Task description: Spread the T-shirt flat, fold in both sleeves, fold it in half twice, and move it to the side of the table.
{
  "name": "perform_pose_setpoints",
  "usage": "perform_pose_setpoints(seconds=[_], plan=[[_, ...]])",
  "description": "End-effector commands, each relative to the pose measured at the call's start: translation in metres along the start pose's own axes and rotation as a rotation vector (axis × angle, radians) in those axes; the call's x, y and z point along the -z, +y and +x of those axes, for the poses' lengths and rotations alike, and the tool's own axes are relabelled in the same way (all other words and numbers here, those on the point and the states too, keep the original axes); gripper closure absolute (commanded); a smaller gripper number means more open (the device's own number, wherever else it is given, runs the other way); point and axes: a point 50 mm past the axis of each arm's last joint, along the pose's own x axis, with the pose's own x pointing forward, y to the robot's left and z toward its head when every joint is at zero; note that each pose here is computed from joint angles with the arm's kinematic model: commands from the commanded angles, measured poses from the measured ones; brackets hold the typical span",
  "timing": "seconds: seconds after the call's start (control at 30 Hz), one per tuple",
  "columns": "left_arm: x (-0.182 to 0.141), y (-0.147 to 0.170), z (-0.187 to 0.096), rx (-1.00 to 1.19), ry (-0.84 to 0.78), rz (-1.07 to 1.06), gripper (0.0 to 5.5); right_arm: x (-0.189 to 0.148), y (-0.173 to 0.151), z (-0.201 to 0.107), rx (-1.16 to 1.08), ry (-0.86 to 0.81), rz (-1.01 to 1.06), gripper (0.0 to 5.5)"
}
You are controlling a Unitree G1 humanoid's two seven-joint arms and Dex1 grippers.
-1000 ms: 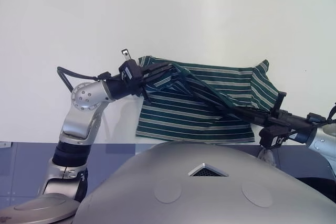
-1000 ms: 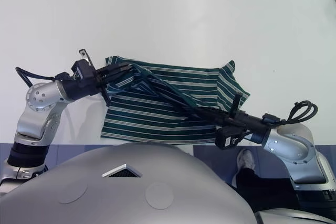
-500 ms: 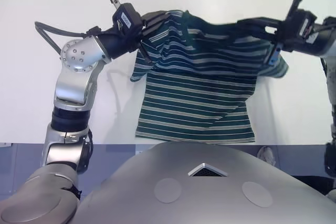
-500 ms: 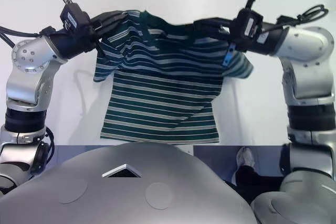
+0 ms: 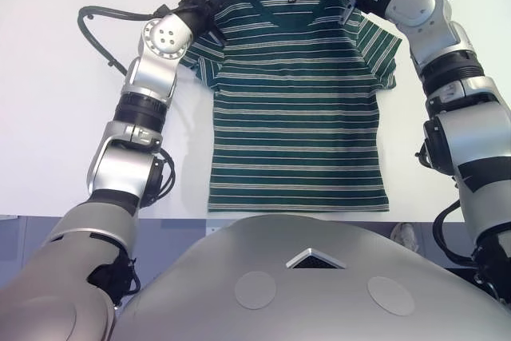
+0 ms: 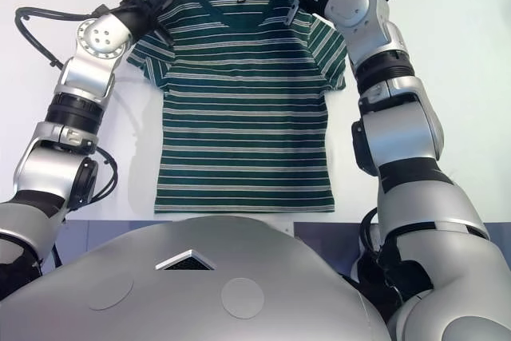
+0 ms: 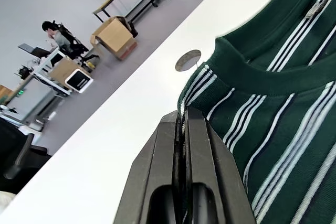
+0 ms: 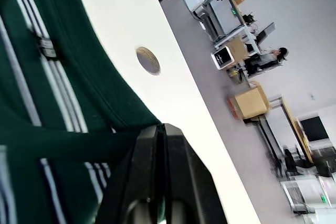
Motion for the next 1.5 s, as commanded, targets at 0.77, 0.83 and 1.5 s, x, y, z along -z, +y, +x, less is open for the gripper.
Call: perform_pose_setpoints(seconds=[0.77, 0.83, 1.5], plan=[[0.006, 0.051, -0.043, -0.599, -0.035, -0.667, 3.09, 0.024, 0.012, -0.033, 0.622, -0.014, 0.326, 3.61], [0.019, 0.032, -0.066, -0.555, 0.051, -0.769, 2.78, 0.031, 0.028, -0.050, 0.642, 0.005, 0.380, 3.61], [0.065, -0.039, -0.106, -0.419, 0.404, -0.961, 2.78, 0.016, 0.049, -0.085, 0.707, 0.053, 0.487, 3.61]])
